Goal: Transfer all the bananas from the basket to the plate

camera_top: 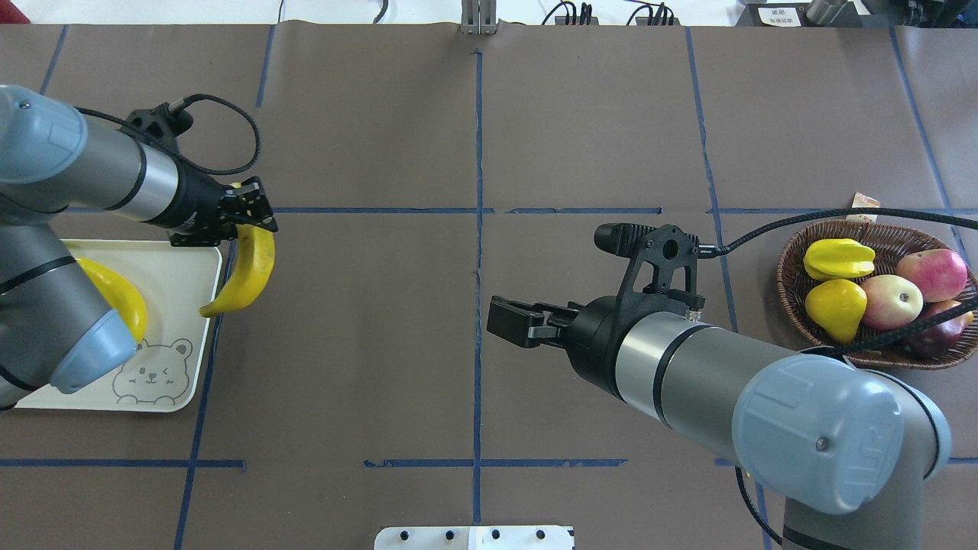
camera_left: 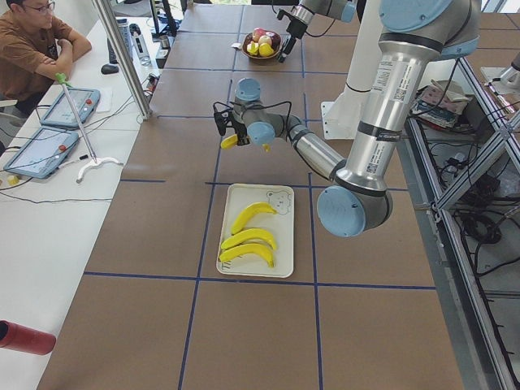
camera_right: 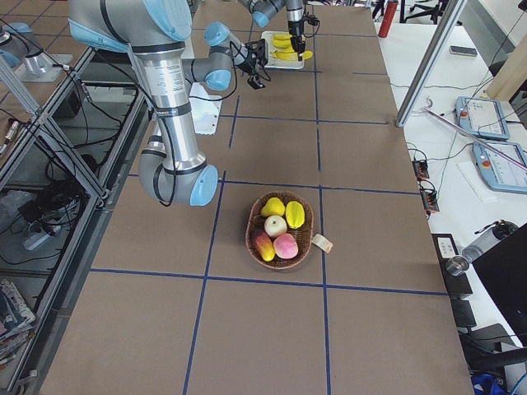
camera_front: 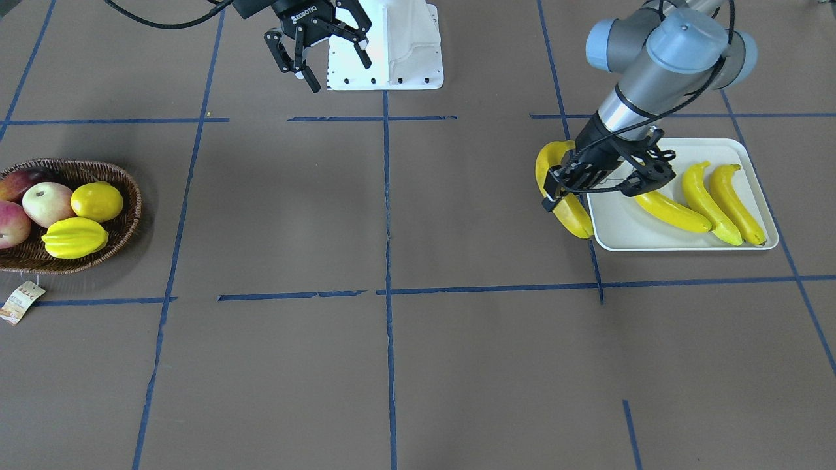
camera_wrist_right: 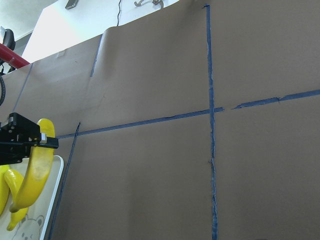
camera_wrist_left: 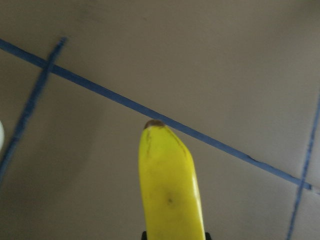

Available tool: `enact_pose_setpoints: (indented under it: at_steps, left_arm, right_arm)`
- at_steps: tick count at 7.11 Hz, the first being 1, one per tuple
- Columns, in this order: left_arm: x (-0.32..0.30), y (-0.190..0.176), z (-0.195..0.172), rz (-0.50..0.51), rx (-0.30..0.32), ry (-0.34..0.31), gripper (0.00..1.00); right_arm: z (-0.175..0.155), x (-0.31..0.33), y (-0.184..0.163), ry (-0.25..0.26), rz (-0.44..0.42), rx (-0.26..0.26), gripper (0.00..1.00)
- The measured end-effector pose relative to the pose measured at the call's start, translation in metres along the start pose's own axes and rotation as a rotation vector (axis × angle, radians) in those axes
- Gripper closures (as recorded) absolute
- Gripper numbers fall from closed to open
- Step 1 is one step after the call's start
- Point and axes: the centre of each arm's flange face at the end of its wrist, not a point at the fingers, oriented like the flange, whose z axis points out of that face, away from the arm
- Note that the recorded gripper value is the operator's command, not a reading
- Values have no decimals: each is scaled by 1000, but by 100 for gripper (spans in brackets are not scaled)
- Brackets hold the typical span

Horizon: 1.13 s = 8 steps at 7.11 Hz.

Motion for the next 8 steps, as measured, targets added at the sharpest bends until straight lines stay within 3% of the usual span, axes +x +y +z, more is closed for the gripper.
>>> enact_pose_setpoints:
  at_steps: [3, 4, 5, 6, 8]
  left_arm:
    - [-99, -18, 12, 66, 18, -143, 100]
    - [-114, -21, 19, 72, 27, -174, 95]
    - [-122, -23, 25, 71, 31, -194, 58]
    - [-126, -24, 30, 69, 31, -205, 1]
    - [-130, -28, 39, 65, 36, -222, 1]
  right_arm:
    - [1, 1, -1, 2, 0, 2, 0]
    - [1, 1, -1, 4, 0, 1, 0]
    - [1, 2, 0, 6, -1, 1, 0]
    - [2, 3, 0, 8, -1, 1, 0]
    - [2, 4, 0, 10, -2, 0, 0]
